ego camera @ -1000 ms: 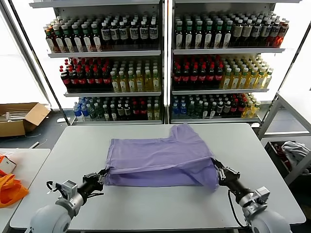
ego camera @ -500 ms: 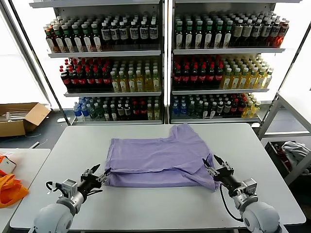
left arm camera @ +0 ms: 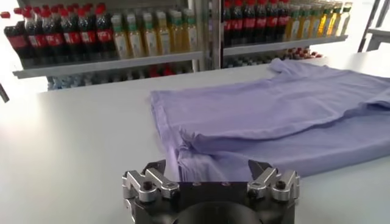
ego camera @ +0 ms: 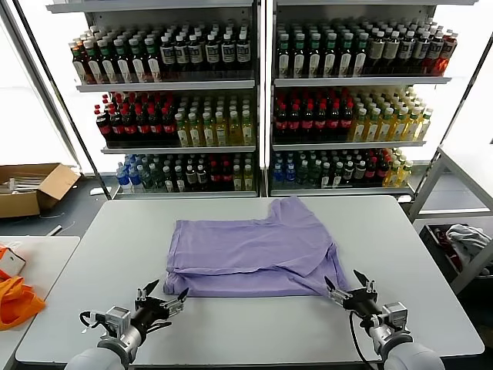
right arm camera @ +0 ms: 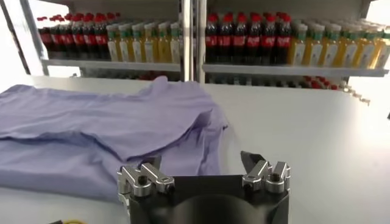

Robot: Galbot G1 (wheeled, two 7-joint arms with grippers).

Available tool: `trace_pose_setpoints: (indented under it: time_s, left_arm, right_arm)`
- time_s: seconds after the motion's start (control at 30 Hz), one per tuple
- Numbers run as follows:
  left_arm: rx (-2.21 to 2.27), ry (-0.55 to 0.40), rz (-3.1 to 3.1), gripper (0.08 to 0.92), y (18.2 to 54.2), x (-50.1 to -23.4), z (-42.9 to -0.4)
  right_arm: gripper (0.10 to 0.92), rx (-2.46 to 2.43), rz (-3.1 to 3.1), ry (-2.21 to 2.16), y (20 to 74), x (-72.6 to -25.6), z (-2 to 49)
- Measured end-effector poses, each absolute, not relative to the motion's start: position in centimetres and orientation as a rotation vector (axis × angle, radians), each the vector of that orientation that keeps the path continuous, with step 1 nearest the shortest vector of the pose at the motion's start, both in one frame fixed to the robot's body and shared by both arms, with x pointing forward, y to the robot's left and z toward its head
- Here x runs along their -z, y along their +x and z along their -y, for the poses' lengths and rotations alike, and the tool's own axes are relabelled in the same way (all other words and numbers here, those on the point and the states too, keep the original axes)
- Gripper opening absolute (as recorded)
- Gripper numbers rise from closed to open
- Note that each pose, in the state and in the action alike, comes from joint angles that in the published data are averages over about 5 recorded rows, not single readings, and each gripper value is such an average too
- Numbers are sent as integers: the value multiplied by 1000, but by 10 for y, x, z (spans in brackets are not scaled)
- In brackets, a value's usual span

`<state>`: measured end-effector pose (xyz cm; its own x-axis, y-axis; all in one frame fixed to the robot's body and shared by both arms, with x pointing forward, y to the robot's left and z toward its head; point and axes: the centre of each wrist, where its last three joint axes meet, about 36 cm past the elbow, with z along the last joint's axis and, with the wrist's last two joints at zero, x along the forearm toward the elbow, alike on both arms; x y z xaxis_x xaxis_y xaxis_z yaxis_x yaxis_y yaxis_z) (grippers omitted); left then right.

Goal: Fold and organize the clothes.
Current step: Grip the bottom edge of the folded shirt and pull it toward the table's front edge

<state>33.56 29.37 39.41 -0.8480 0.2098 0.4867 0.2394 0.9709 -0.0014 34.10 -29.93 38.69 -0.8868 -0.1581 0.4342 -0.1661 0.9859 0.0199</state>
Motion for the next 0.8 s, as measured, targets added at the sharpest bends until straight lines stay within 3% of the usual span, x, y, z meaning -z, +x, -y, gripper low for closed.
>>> trace_pose_setpoints:
  time_s: [0.1, 0.67, 0.8]
  left_arm:
    - [64, -307, 2610, 766, 339, -391, -294]
    - [2, -313, 2584, 282, 339, -377, -289]
    - [-12, -316, 2579, 162, 336, -377, -288]
  right_arm:
    - [707, -5, 2658, 224, 338, -385, 296]
    - [213, 44, 2614, 222, 331, -387, 292]
    - [134, 52, 2608, 224, 326, -389, 292]
